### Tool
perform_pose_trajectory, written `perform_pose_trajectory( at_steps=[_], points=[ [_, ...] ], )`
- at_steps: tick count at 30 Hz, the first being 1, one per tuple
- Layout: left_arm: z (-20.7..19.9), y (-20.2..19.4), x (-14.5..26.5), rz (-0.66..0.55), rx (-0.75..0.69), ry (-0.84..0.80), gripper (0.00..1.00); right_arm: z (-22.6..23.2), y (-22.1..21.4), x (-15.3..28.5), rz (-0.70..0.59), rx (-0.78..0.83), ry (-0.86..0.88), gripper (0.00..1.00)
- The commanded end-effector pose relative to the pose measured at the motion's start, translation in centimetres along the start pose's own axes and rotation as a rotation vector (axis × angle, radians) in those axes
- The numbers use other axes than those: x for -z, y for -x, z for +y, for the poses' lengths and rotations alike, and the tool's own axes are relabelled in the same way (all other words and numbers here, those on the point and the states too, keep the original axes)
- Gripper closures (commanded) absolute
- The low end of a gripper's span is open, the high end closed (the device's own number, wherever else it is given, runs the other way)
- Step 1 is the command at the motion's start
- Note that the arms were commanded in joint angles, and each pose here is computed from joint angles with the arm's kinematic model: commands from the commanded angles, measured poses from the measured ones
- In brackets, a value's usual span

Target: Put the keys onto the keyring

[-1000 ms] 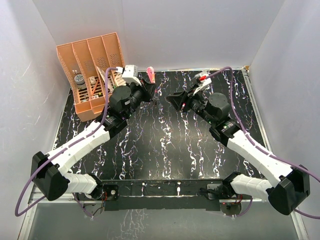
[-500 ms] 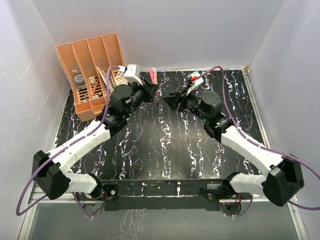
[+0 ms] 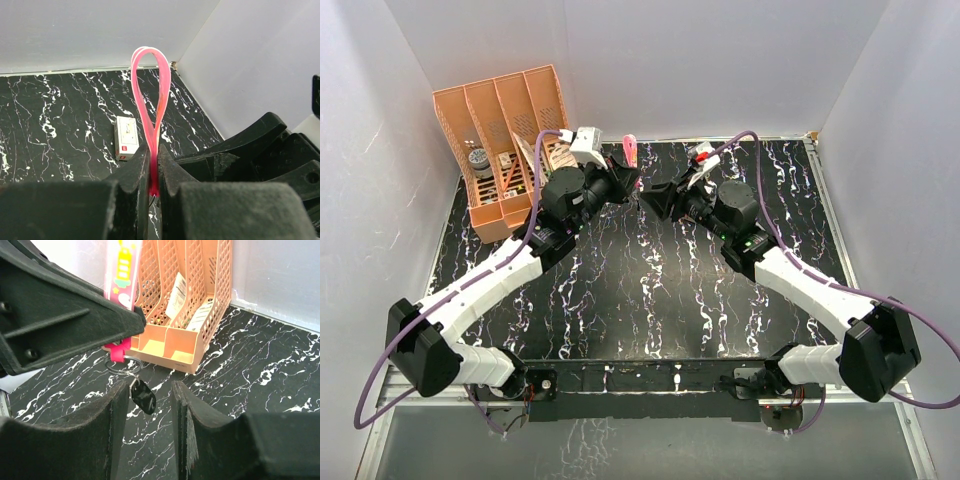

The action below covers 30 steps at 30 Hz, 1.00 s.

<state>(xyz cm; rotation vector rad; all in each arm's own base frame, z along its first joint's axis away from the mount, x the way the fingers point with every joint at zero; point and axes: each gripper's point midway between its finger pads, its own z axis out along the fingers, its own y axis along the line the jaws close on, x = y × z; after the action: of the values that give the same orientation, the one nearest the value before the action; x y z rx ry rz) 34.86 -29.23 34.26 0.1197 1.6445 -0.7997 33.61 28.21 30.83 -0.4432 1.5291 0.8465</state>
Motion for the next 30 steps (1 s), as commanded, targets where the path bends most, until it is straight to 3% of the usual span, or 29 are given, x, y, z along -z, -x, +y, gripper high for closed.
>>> perform_pose_trajectory(
  at_steps=[1,30],
  points=[
    [-1.13,1.95,-0.06,-0.034,0.011,-0.037,1.00,1.04,4.67,-0.53,-0.137,0.030,0.040,0.64],
    [-1.85,1.41,-0.52,-0.008,0.021,-0.074,1.00,1.13,5.01,-1.34,-0.161,0.005,0.053,0.70]
  ],
)
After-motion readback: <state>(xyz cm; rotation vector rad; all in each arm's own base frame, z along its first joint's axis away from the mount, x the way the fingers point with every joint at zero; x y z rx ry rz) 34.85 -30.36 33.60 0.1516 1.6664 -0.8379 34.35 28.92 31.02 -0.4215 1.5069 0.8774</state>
